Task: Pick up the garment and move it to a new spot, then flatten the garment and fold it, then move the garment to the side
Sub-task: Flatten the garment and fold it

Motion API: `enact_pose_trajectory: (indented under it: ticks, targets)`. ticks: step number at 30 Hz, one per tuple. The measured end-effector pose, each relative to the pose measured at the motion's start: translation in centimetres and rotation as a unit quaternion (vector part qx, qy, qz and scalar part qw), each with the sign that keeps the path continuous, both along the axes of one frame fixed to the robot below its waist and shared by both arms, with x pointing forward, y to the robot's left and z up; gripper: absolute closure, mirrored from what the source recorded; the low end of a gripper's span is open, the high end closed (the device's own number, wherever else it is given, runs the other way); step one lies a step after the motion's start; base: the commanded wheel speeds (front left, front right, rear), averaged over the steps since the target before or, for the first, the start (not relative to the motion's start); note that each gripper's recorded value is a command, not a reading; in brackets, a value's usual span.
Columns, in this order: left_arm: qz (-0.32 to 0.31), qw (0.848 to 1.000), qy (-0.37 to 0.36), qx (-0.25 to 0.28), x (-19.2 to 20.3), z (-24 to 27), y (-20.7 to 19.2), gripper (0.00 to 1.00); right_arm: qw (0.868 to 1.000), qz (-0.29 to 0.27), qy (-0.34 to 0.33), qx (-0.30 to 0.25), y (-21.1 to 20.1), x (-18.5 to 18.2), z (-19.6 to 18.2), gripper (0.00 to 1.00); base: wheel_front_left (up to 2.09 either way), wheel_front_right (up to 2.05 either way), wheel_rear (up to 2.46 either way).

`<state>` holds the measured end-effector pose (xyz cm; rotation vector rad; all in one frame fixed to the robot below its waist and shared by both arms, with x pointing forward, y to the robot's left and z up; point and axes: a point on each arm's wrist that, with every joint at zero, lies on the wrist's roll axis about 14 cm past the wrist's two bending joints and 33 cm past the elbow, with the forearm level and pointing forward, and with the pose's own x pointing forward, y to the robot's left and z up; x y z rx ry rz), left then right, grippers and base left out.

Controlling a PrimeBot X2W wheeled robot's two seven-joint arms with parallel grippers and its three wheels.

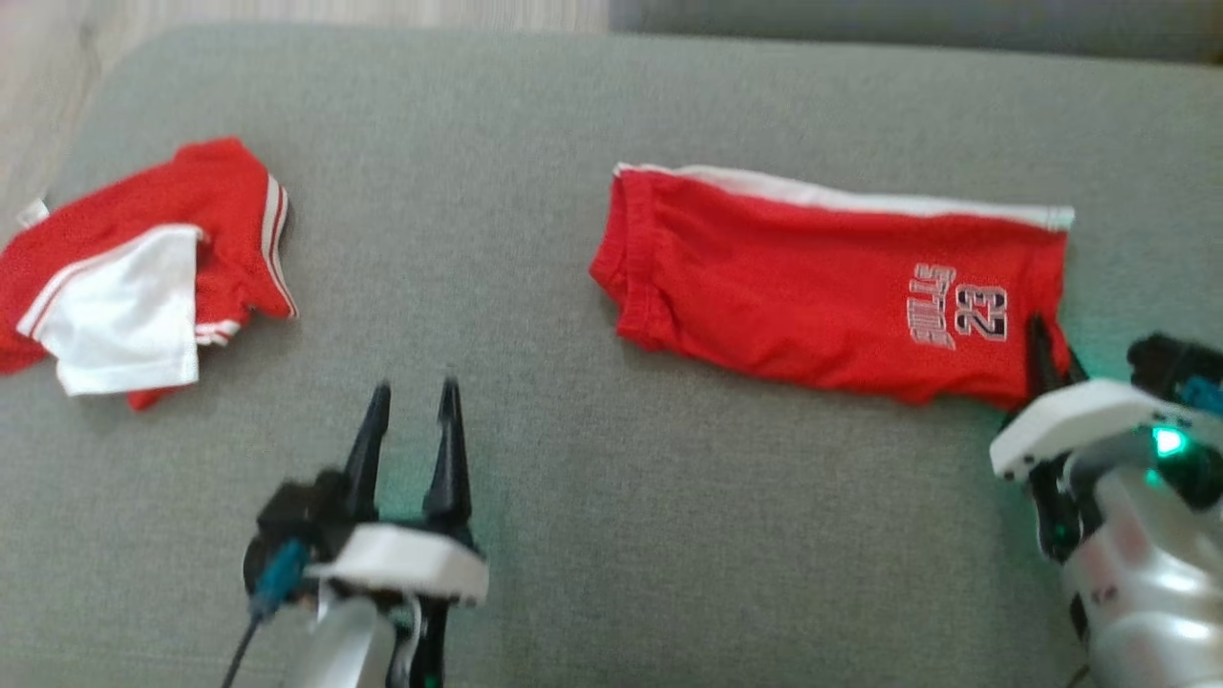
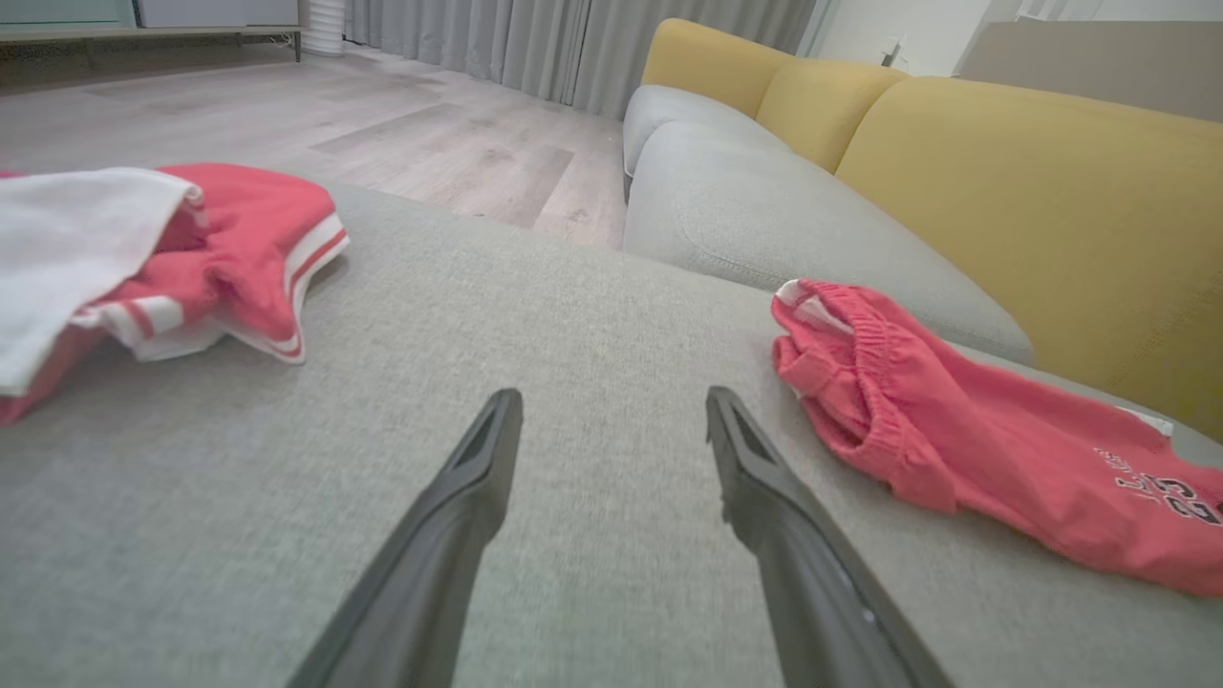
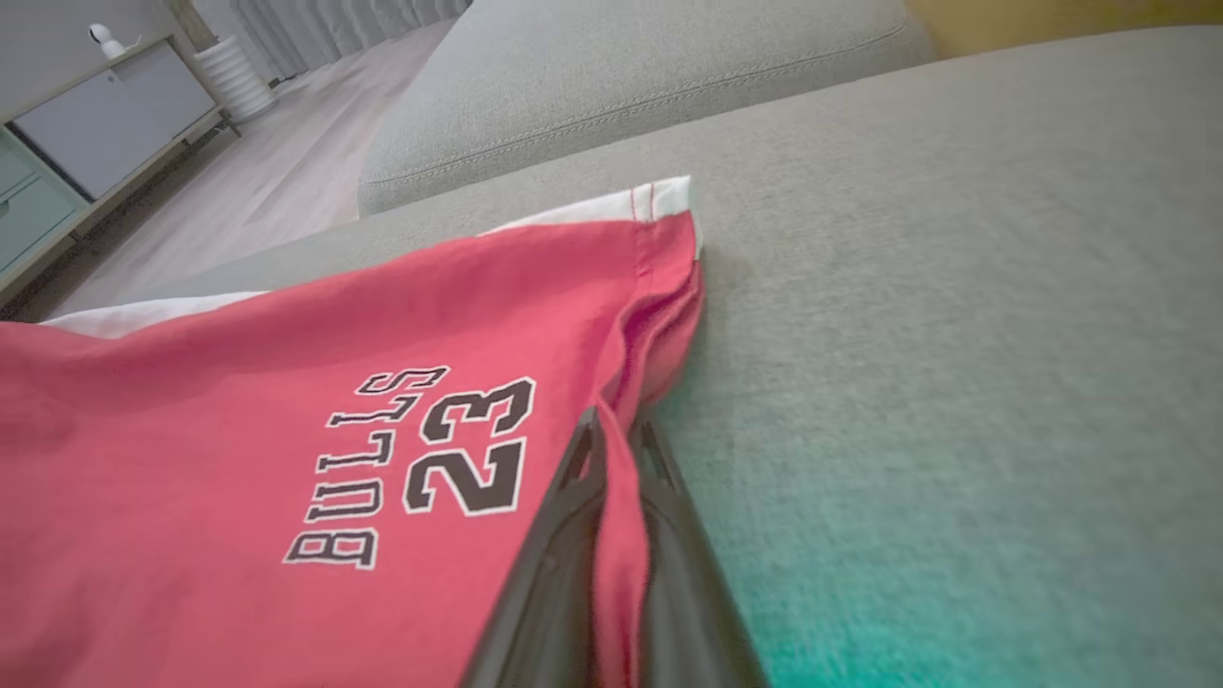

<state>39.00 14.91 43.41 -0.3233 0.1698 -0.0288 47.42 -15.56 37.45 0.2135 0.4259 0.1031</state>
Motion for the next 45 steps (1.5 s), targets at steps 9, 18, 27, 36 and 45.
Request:
enact_pose_trajectory:
  ticks: [9,18,27,36,45]
  targets:
    - [0.014,1.0,0.02,0.0,-3.8,-1.2,0.7,0.0,0.998,0.023,-0.063,-0.007,0.6,0.1,3.9,1.0,0.0,0.0,0.0]
    - [0.028,0.999,0.029,0.005,-5.8,-1.6,1.7,0.0,0.967,0.196,-0.153,0.048,15.9,1.4,10.8,1.0,0.0,0.0,0.0]
    - [0.07,0.997,0.042,0.015,-8.7,-2.1,4.1,0.0,0.955,0.274,-0.093,0.061,23.1,-0.5,7.6,0.0,0.0,0.0,0.0]
    - [0.08,0.996,0.037,0.032,-8.5,-1.9,5.3,0.0,0.941,0.297,-0.118,0.112,25.0,-3.0,9.9,0.0,0.0,0.0,0.0]
    - [0.009,0.997,0.005,0.076,-5.6,-0.4,2.2,0.0,0.981,0.116,-0.156,0.032,10.0,-1.1,9.3,0.0,0.0,0.0,0.0]
